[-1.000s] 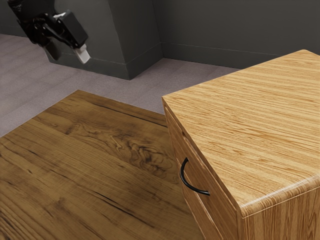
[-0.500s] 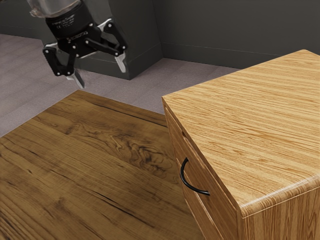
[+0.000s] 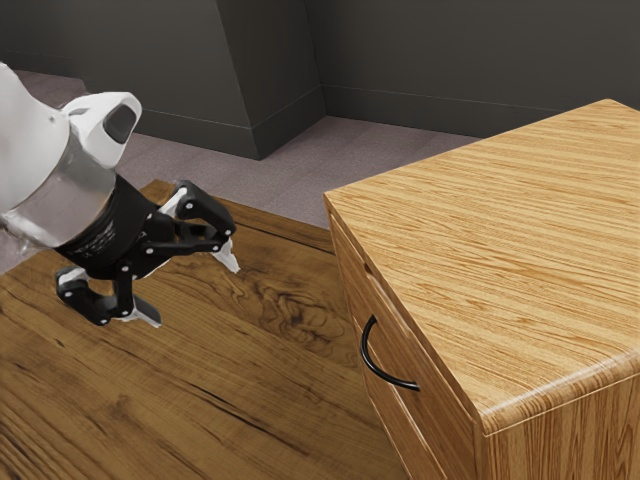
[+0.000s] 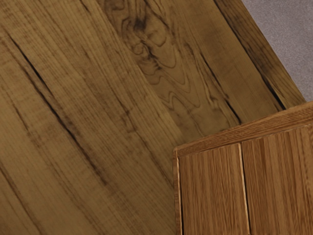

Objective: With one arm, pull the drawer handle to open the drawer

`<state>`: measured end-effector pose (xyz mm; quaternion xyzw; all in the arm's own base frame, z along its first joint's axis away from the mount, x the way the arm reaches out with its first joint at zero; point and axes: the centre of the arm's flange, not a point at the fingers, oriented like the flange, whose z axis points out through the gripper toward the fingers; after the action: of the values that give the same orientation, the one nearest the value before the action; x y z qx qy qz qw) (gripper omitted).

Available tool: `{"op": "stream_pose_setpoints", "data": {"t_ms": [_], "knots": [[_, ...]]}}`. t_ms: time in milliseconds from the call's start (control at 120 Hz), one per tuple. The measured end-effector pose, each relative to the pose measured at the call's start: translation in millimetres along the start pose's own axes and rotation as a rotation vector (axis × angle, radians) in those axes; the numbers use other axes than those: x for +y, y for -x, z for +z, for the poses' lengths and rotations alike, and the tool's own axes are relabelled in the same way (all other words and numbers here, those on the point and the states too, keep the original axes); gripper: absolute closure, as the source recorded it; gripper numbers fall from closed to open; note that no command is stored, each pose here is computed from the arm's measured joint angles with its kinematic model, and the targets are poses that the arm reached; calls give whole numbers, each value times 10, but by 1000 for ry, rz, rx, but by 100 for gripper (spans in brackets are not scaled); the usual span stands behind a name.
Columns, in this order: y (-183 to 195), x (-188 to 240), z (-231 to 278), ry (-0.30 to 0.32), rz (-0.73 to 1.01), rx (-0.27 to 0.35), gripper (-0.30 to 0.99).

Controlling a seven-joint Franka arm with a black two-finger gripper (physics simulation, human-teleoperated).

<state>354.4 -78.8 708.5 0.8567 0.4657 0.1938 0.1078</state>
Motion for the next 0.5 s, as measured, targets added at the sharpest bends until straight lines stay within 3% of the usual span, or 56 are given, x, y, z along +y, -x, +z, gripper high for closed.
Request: {"op": "stream_pose_setpoints", "data": {"t_ms": [183,500], "knots": [[241,223,220,64,-29,21,0],[682,293,492,127,-90,-5,0]]}}
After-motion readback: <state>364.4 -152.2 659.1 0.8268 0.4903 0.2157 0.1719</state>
